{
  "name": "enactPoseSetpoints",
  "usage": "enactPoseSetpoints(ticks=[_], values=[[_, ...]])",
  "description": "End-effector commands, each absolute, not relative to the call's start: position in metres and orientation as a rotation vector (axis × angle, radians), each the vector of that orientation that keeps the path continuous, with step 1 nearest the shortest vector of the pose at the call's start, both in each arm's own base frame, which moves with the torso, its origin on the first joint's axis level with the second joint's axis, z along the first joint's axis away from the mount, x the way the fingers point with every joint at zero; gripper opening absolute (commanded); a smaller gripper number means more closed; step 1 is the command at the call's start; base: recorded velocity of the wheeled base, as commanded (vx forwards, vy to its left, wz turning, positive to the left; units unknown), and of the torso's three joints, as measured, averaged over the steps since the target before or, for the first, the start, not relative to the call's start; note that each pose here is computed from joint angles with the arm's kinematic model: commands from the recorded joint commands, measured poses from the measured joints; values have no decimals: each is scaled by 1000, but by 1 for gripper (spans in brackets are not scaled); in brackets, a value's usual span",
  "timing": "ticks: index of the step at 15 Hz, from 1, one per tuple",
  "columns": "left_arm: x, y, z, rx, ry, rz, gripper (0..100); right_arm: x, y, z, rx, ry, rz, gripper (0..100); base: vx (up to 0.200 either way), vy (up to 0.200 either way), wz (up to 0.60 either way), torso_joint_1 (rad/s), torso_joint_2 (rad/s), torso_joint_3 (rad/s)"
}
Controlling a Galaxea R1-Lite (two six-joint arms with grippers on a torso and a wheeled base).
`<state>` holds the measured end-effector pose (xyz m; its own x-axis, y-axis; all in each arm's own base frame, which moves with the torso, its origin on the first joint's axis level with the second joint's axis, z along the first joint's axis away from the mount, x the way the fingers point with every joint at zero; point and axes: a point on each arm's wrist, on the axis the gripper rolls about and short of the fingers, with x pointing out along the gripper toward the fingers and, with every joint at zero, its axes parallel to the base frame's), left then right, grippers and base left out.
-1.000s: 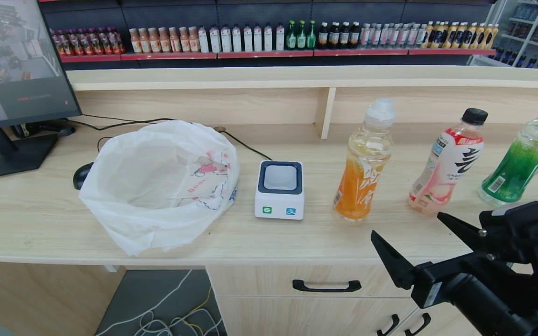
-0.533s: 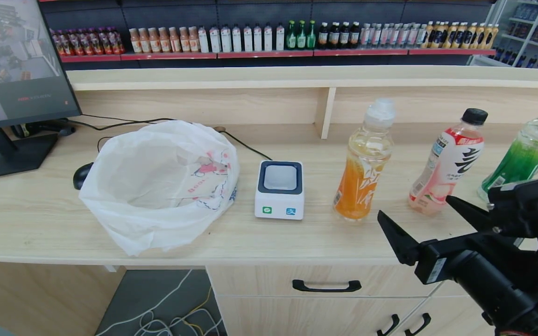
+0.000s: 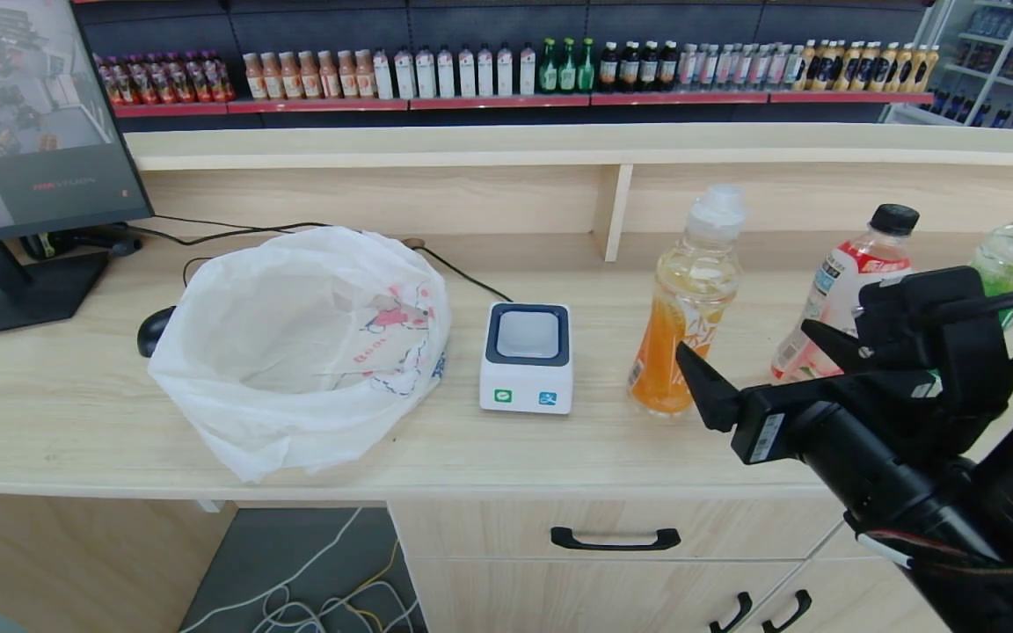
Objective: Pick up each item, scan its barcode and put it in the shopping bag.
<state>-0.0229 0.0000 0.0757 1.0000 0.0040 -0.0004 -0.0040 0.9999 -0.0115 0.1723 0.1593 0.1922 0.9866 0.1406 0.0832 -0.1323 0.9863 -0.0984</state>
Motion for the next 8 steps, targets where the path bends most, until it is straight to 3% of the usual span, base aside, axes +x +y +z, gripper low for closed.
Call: enactPoseSetpoints(ticks=[1,8], values=[[-23,0,75,-12,2,5,100,181,163,187,-108,-74,126,100,0,0,0,0,0,0],[-23,0,75,-12,2,5,100,205,161,183,-141,-72,92,100,0,0,0,0,0,0]])
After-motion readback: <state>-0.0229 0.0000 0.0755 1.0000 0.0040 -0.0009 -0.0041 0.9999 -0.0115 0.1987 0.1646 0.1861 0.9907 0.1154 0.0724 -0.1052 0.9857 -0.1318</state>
